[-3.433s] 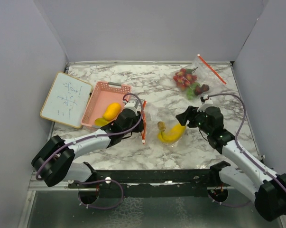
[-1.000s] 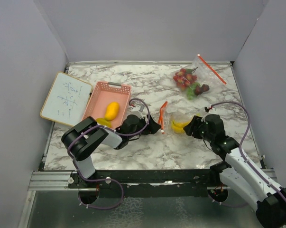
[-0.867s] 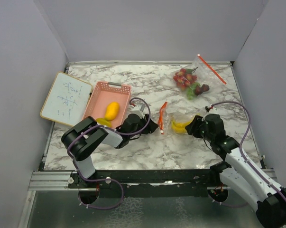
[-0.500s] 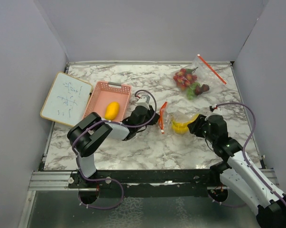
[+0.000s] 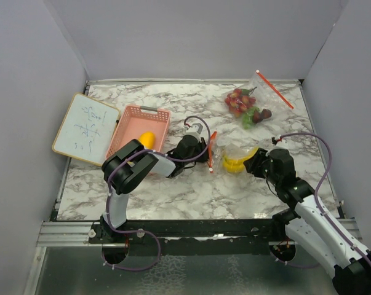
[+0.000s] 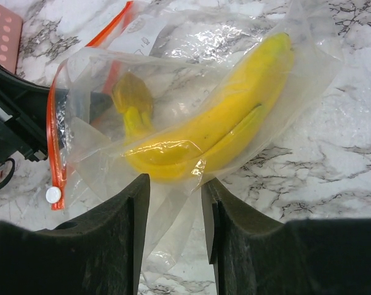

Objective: Open the zip-top bag and remove the fake food
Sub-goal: Pick up the fake fruit from the zipper food storage bag.

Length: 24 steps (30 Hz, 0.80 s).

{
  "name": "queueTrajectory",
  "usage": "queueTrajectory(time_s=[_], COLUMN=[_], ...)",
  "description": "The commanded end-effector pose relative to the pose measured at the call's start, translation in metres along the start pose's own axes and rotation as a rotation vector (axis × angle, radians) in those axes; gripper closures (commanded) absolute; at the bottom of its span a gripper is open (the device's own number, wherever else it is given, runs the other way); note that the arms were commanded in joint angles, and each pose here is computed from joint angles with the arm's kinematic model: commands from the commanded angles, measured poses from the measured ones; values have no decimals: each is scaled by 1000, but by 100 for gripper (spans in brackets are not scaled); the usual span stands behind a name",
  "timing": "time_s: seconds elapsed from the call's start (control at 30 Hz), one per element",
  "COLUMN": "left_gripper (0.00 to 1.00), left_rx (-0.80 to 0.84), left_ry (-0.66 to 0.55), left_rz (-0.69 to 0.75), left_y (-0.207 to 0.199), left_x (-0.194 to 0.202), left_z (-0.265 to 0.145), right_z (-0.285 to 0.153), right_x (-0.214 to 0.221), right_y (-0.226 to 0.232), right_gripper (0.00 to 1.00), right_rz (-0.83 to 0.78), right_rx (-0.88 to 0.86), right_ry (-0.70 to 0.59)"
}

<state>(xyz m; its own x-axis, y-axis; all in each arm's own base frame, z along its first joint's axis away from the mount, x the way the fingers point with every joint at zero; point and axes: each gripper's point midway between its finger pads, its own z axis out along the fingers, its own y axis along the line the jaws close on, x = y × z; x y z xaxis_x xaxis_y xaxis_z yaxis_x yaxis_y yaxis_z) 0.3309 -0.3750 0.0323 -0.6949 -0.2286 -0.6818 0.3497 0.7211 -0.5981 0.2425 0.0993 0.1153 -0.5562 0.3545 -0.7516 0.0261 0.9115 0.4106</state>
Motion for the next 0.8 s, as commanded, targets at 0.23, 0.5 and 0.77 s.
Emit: queueTrajectory(time_s=[0.23,0.5,0.77], left_gripper=[53,32,32], left_rx=[274,335,339], left_ry=[-16,7,-32], left_rz=[-132,-163,-163], left_y=[-50,-59,-64], left_x=[-2,7,-3], left_z=[0,3,-4], right_z=[1,3,6], right_x=[-2,2,6], right_y=[3,2,0], right_gripper=[61,62,63], right_rz=[8,2,-2], right_rx=[-13,-12,-14], right_ry=[-9,0,12])
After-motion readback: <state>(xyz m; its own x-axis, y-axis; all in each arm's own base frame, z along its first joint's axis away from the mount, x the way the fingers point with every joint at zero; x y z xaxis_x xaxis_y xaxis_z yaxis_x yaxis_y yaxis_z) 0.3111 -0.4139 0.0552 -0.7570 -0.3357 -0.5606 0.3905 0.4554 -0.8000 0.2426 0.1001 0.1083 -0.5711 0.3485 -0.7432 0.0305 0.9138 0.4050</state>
